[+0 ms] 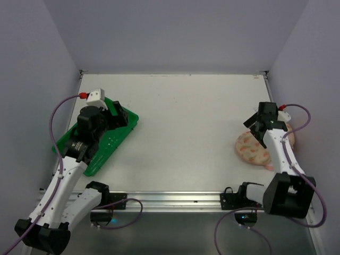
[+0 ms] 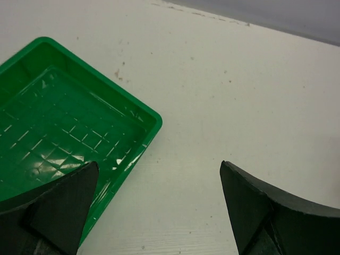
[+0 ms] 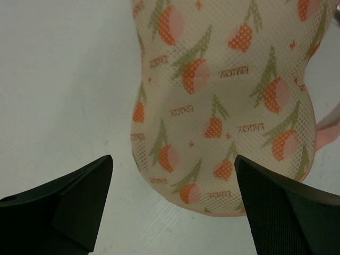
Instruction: Unzip the laundry bag and remove the bra
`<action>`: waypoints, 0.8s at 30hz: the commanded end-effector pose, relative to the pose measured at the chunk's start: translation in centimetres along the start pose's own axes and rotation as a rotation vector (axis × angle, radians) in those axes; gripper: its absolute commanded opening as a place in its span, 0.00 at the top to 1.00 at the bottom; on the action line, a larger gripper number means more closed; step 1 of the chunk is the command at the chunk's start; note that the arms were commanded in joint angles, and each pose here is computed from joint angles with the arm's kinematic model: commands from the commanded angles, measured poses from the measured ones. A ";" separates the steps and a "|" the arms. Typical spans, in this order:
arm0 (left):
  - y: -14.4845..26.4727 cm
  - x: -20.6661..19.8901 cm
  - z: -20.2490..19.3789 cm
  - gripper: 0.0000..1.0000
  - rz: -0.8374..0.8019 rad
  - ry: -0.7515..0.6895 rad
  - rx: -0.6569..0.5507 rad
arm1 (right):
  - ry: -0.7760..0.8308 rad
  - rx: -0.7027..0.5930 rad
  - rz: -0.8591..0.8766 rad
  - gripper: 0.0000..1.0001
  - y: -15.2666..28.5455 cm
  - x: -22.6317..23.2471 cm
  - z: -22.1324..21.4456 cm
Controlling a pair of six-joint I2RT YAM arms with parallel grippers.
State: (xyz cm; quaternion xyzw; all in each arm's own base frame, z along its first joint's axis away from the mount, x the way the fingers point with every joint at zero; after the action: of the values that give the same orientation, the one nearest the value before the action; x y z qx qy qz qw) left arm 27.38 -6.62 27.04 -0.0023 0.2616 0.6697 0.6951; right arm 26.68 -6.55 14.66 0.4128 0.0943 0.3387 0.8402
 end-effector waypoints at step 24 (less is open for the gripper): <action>-0.6 -1.1 0.0 0.00 -0.065 -0.023 0.005 | -0.029 0.472 0.043 1.00 -7.0 6.6 -7.4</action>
State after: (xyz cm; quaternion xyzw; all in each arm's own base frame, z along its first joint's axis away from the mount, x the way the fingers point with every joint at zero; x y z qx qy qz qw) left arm 27.70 -8.08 25.30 0.0095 0.2856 0.6400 0.7132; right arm 31.09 -4.04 5.32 0.5869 0.1524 0.2785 0.7448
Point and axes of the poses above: each gripper's point midway between its finger pads, its own y axis back along the fingers, its own x axis along the line the jaws close on, z = x × y, the point moved 2 cm from there along y, back along the fingers, and after that the axes turned 5 degrees about y, right-handed, at the moved point
